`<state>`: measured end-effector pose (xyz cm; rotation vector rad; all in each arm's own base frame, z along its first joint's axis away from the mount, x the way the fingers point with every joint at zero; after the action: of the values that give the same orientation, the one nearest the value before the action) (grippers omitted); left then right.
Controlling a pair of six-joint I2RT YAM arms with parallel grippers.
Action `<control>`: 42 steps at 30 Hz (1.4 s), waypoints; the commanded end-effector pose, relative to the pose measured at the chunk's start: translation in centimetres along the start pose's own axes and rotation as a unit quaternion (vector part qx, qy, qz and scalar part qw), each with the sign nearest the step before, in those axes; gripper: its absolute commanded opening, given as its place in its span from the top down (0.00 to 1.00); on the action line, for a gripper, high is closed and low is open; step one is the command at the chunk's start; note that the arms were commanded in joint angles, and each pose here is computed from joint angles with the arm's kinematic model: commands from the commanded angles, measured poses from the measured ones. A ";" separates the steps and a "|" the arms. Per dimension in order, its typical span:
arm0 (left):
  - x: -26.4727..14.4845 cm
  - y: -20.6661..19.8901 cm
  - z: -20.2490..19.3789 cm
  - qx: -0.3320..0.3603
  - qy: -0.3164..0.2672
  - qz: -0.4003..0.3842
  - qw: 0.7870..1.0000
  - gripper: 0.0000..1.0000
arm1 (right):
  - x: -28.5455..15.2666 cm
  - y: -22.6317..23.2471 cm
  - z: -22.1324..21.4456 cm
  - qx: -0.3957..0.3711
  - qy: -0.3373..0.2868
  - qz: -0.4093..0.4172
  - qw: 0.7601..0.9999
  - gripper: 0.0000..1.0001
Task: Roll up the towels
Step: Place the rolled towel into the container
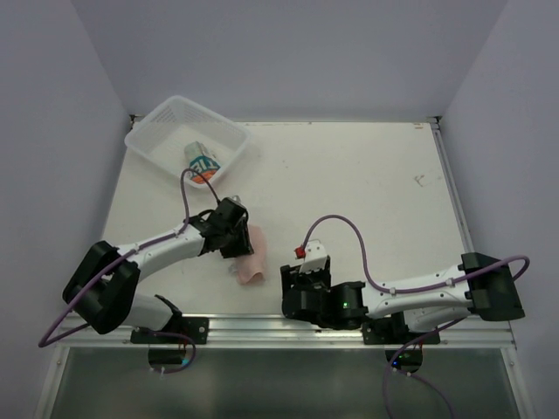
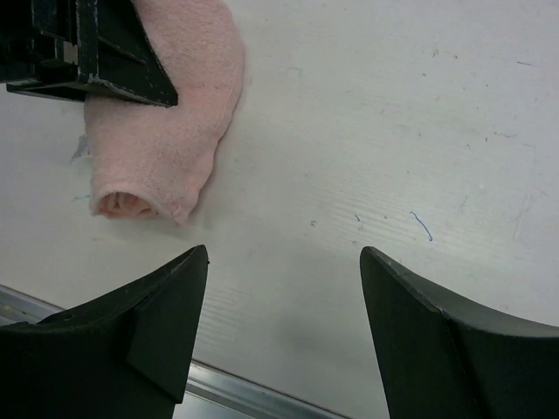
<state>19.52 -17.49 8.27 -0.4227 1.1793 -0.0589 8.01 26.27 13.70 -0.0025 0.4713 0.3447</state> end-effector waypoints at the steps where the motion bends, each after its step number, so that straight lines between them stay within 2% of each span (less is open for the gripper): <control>1: -0.2 1.9 0.2 0.030 0.001 0.075 0.997 1.00 | -0.1 -0.7 0.6 0.028 -0.023 -0.015 0.999 0.26; 12: -2.9 -0.5 7.5 0.029 -0.068 0.079 0.994 1.00 | -0.7 -2.3 0.6 0.042 -0.029 -0.017 0.999 0.26; 26: -9.1 -3.2 19.0 -0.015 -0.177 0.002 0.984 1.00 | -1.2 -3.5 2.4 0.042 -0.051 -0.031 0.997 0.25; 30: -12.9 -3.2 23.8 -0.040 -0.238 -0.004 0.970 1.00 | -1.0 -3.4 2.7 0.037 -0.047 -0.029 0.998 0.25; 33: -15.0 -1.2 26.9 -0.063 -0.290 0.045 0.954 1.00 | -0.8 -3.2 2.8 0.032 -0.039 -0.029 0.998 0.25; 34: -16.3 -0.4 28.5 -0.073 -0.323 0.075 0.941 1.00 | -0.7 -3.3 2.8 0.031 -0.037 -0.029 0.998 0.25; 40: -18.0 4.2 34.2 -0.109 -0.383 0.169 0.901 1.00 | 0.3 -3.5 2.1 0.033 -0.006 -0.028 0.999 0.24; 42: -17.7 5.4 35.4 -0.112 -0.386 0.192 0.895 1.00 | 0.7 -3.8 1.9 0.035 0.002 -0.032 0.999 0.24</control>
<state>42.38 -0.92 33.25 -0.4413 0.4798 0.4199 10.20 22.43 14.28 0.0125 0.4744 0.2628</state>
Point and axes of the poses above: each gripper's point midway between its finger pads, its own x axis out along the fingers, its own y axis along the line the jaws close on, z = x × y, the point moved 6 cm from there along -x, back along the fingers, and after that the axes turned 4 degrees about -x, right-handed, at the moved point
